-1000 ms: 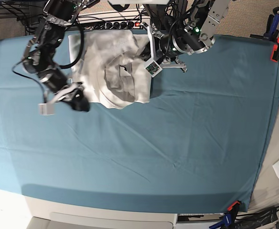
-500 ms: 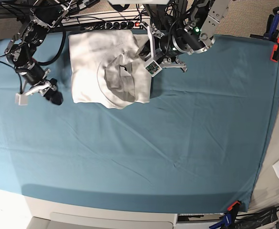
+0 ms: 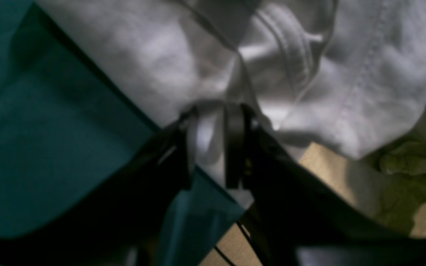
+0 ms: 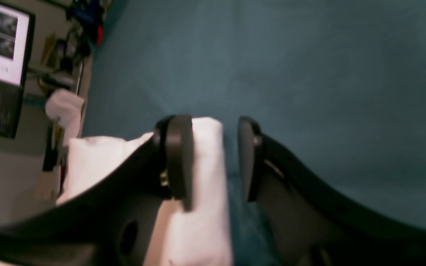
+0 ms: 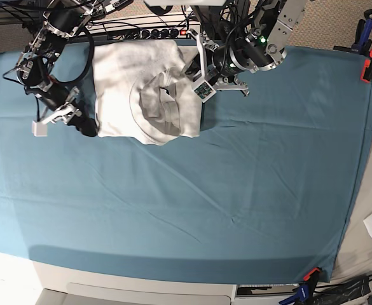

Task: Fold the T-shirt properly
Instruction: 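Release the corner with the right gripper and lift the left gripper off the stack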

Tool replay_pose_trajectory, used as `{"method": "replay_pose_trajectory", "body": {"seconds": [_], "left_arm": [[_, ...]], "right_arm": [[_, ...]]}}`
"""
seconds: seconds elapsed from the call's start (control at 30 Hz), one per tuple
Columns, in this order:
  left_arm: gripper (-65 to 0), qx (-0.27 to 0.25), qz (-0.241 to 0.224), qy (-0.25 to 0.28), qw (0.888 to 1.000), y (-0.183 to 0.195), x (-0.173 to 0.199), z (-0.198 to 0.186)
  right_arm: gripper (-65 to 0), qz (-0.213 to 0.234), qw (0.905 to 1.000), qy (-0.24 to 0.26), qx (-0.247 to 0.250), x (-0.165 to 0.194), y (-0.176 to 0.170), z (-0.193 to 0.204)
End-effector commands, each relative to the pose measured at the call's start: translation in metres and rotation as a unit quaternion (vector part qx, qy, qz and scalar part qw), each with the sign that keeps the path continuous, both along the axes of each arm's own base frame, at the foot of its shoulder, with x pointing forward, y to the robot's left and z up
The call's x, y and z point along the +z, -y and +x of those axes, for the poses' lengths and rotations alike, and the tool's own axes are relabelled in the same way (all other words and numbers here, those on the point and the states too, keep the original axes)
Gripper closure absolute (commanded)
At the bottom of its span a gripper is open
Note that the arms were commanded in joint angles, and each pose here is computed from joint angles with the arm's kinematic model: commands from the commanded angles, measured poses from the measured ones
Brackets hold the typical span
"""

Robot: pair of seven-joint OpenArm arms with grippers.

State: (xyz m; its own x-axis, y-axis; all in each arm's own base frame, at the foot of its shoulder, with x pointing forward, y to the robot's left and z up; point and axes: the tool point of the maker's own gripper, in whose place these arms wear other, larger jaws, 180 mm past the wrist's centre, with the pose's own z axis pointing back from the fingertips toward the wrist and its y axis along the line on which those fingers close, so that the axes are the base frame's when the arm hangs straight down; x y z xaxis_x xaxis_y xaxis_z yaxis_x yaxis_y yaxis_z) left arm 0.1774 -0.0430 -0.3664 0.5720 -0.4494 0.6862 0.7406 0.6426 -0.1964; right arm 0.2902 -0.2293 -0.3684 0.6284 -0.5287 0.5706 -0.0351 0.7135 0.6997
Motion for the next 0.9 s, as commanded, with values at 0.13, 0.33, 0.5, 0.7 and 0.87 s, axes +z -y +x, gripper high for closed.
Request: {"method": "replay_pose_trajectory", "body": {"seconds": [0.13, 0.33, 0.5, 0.7, 0.87], "left_arm": [[-14.3, 0.0, -0.015, 0.014, 1.0, 0.004, 0.01, 0.004], [-14.3, 0.0, -0.015, 0.014, 1.0, 0.004, 0.01, 0.004], [-14.3, 0.0, -0.015, 0.014, 1.0, 0.004, 0.01, 0.004], [-24.7, 0.025, 0.015, 0.02, 0.999, -0.01, 0.004, 0.013], [-28.9, 0.085, 0.055, 0.01, 0.995, -0.043, -0.005, 0.026]], "right_arm": [[-21.6, -0.012, 0.9992, 0.016, 0.034, 0.008, -0.016, 0.011], [-21.6, -0.012, 0.9988, 0.015, 0.045, 0.007, -0.023, 0.012], [-21.5, -0.014, 0.9989, 0.016, 0.042, 0.007, -0.022, 0.013], [-5.9, -0.027, 0.9987, 0.009, 0.041, 0.002, -0.02, 0.012], [-3.6, -0.033, 0.9987, 0.008, 0.038, 0.001, -0.018, 0.012]]}}
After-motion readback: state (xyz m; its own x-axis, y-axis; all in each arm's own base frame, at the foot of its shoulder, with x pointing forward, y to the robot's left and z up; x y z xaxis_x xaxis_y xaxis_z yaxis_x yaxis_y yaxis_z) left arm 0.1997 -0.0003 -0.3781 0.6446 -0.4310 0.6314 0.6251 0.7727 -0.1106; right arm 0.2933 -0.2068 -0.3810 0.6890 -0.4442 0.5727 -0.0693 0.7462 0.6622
